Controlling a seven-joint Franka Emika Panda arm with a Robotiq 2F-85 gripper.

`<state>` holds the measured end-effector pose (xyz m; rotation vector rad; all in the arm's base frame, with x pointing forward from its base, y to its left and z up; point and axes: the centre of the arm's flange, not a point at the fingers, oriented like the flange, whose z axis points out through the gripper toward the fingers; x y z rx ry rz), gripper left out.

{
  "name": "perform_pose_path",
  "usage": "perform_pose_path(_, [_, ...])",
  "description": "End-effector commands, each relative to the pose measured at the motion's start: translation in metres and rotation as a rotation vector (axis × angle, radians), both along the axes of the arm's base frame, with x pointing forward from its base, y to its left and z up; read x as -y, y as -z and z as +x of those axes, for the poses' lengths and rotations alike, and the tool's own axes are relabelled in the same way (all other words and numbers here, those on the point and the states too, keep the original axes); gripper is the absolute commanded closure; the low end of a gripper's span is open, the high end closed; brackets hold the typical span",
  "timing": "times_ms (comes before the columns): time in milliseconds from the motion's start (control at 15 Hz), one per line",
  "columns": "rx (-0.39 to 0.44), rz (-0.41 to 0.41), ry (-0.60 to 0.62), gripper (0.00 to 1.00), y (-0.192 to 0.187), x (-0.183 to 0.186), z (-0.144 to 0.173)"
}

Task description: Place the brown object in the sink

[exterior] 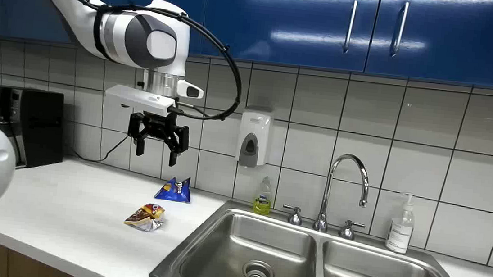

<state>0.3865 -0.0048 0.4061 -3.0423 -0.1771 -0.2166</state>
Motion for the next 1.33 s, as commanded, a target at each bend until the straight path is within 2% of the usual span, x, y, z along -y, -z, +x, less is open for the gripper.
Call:
perform_pose_path(0, [-0.001, 0.000, 0.000, 0.00, 0.000, 0.000, 0.000])
perform_pose_path(600, [-0.001, 0.000, 0.000, 0.00, 0.000, 0.000, 0.000])
perform_pose_path(933, [-0.037, -0.170, -0.014, 0.00, 0.014, -0.009, 0.003])
perform_pose_path(1133, [-0.056, -0.199, -0.018, 0.00, 0.022, -0.020, 0.006])
perform_pose_path(1267, [-0.074, -0.188, -0.014, 0.00, 0.029, -0.029, 0.009])
